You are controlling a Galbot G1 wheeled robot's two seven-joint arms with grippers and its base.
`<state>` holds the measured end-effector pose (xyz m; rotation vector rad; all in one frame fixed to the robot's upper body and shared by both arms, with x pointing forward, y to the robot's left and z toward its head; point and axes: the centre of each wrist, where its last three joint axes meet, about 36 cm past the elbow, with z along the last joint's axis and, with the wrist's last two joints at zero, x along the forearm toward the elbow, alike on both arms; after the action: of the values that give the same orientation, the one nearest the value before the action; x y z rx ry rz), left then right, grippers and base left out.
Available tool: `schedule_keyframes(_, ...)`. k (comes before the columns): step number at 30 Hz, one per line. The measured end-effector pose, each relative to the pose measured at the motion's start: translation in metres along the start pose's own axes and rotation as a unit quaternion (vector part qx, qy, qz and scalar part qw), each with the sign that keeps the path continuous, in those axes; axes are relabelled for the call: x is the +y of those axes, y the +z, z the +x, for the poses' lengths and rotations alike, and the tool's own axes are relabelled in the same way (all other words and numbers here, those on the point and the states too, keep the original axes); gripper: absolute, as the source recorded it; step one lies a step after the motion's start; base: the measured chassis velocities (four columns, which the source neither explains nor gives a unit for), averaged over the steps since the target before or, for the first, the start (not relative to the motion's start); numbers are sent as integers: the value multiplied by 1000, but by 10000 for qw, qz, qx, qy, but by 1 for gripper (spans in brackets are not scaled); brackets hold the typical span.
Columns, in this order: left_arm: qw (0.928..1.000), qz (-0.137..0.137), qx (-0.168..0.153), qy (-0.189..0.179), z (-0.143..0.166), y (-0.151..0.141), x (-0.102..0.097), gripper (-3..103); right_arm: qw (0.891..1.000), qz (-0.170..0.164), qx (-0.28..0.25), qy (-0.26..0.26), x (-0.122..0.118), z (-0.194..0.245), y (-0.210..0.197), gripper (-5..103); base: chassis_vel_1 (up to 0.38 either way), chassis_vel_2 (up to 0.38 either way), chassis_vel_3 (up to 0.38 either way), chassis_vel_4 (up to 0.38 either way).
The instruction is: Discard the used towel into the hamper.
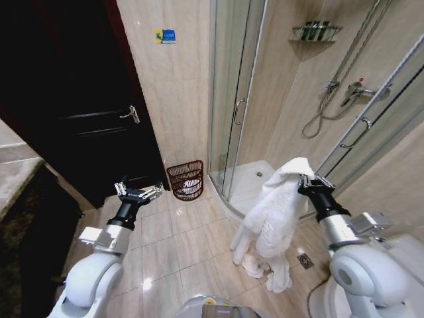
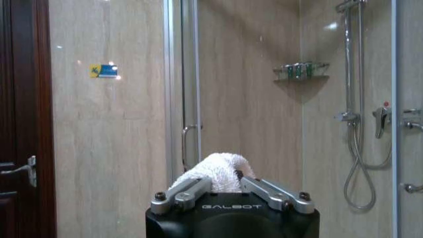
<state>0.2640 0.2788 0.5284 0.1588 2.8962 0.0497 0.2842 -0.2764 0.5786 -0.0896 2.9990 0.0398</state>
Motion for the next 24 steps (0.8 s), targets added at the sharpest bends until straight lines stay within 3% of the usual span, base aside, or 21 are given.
schedule_keyframes(9, 9999, 82, 71, 83, 0, 1, -8, 100, 10000, 61, 13, 53, -2, 2, 1, 3, 0, 0, 0, 0)
schedule_keyframes(24, 10000, -44, 4, 58, 2, -6, -1, 100, 9999, 66, -129, 33, 1, 0, 1, 3, 0, 0, 0, 0)
